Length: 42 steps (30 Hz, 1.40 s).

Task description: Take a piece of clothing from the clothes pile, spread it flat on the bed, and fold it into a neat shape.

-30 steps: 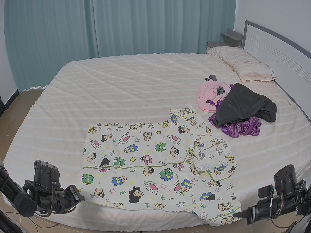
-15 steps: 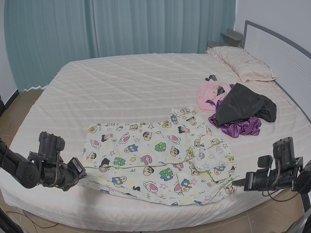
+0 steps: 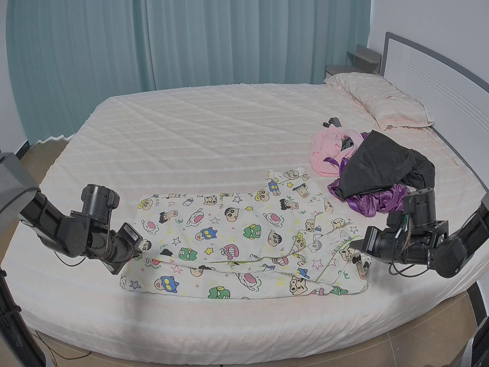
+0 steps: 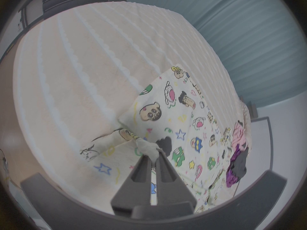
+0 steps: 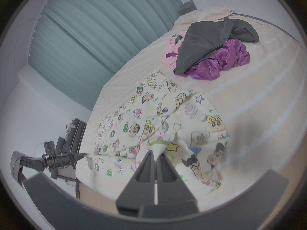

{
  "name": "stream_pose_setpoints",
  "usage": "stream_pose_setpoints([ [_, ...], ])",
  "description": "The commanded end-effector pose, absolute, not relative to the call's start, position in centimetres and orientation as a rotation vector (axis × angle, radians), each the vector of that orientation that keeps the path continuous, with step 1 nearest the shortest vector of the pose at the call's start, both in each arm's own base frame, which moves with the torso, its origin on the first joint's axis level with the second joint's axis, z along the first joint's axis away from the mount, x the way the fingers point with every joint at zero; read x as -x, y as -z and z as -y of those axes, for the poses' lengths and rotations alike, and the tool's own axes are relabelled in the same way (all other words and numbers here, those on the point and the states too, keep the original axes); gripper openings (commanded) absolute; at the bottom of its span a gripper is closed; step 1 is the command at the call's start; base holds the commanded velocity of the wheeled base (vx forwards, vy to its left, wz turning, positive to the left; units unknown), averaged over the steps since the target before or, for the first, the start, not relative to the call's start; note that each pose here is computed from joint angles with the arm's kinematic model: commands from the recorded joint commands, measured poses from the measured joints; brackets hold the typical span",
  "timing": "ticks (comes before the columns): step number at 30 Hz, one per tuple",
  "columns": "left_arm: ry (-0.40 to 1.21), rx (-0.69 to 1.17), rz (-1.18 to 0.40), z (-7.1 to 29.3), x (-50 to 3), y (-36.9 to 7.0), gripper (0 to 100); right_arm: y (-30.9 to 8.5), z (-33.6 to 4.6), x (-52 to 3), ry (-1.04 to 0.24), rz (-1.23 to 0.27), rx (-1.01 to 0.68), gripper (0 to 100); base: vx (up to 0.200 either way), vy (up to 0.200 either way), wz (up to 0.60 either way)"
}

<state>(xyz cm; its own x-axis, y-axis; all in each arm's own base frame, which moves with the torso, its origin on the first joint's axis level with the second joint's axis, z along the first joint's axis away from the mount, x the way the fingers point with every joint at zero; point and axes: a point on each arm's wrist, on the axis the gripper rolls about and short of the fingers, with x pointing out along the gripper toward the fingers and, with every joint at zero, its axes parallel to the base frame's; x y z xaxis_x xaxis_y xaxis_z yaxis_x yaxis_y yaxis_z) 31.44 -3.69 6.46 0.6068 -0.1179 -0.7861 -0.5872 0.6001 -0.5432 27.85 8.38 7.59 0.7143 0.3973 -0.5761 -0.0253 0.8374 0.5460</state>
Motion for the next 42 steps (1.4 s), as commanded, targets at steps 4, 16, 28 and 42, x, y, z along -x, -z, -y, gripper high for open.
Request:
stream_pose_setpoints([
  [4, -0.382, 1.006, -0.877, 3.4, -35.7, -4.4, 0, -4.3, -9.7, -31.9, -0.174, -0.671, -0.588, 0, 0.0, 0.0, 0.0],
  [16, -0.417, 1.042, -0.848, 2.4, -37.3, -3.8, 0, -3.1, -10.4, -34.4, -0.139, -0.568, -0.637, 0, 0.0, 0.0, 0.0],
  [28, -0.431, 1.032, -0.862, 2.3, -38.0, -2.6, 0, -2.1, -10.4, -36.3, -0.109, -0.534, -0.642, 0, 0.0, 0.0, 0.0],
  [42, -0.395, 1.122, -0.835, -0.7, -34.3, -7.0, 100, -4.9, -8.8, -35.2, -0.031, -0.517, -0.844, 100, 0.0, 0.0, 0.0],
])
